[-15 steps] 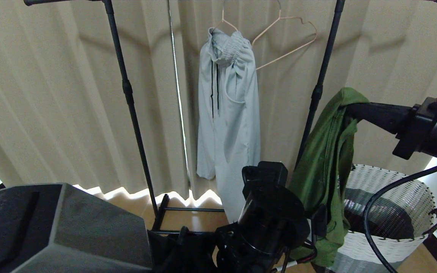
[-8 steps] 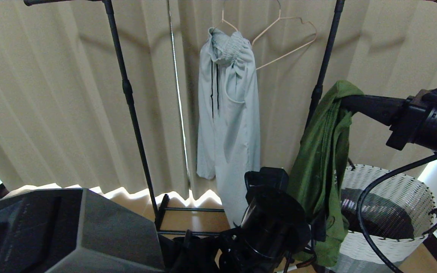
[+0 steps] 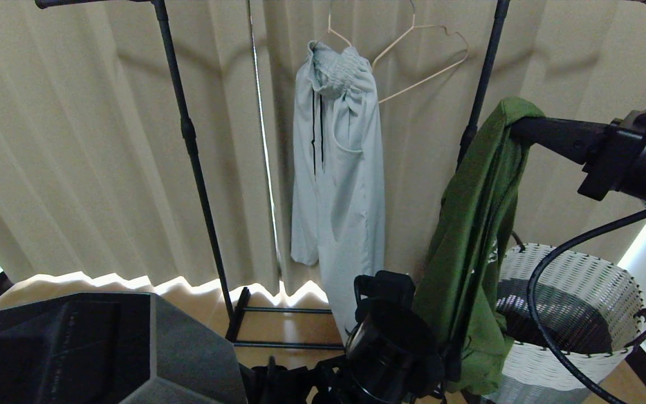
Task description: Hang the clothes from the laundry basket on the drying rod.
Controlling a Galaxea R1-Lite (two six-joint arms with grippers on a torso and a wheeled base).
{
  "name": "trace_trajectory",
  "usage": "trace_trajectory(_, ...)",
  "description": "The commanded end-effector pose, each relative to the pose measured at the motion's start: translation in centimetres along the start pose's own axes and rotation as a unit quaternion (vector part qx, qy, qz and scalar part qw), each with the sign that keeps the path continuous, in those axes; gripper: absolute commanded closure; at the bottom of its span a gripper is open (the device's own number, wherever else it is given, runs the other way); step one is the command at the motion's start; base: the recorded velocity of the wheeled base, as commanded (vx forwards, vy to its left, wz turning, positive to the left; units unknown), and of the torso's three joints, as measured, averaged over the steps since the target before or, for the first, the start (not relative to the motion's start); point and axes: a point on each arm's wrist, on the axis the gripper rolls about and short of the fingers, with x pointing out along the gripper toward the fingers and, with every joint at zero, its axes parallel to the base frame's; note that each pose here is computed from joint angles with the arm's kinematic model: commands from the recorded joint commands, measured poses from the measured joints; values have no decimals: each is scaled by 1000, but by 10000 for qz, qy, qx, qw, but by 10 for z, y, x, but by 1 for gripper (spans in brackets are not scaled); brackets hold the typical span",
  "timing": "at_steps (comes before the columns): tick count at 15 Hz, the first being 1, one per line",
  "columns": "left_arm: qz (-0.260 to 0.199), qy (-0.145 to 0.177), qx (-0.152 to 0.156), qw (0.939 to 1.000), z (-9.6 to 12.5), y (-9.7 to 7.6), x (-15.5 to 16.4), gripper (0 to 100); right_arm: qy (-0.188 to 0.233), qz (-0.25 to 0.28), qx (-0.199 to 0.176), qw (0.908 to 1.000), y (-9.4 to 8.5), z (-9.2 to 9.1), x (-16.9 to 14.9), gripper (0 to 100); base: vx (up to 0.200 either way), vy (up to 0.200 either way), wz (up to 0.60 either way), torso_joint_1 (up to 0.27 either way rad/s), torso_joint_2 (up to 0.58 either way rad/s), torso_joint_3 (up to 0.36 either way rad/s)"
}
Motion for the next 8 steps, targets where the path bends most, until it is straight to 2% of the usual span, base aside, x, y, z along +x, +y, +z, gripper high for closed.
trace_trajectory(1, 22, -5, 4, 10000, 3, 3, -10, 0, -37, 6, -7, 10000, 0, 2, 0, 100, 0, 0, 0, 0, 0, 0)
trace_trajectory(2, 32, -15, -4, 10000, 5, 6, -15, 0, -15, 4, 7, 10000, 0, 1, 0, 100, 0, 0, 0, 0, 0, 0)
trace_trajectory(3, 40, -48, -22, 10000, 8, 8, -20, 100, -16, -3, 15, 10000, 0, 1, 0, 100, 0, 0, 0, 0, 0, 0)
trace_trajectory(5, 98, -72, -47, 9999, 12, 15, -28, 100, -8, -4, 32, 10000, 0, 0, 0, 100, 0, 0, 0, 0, 0, 0)
trace_trajectory(8, 182, -323, -55, 9993, 13, 33, -37, 100, 12, -29, 29, 10000, -1, 0, 0, 100, 0, 0, 0, 0, 0, 0)
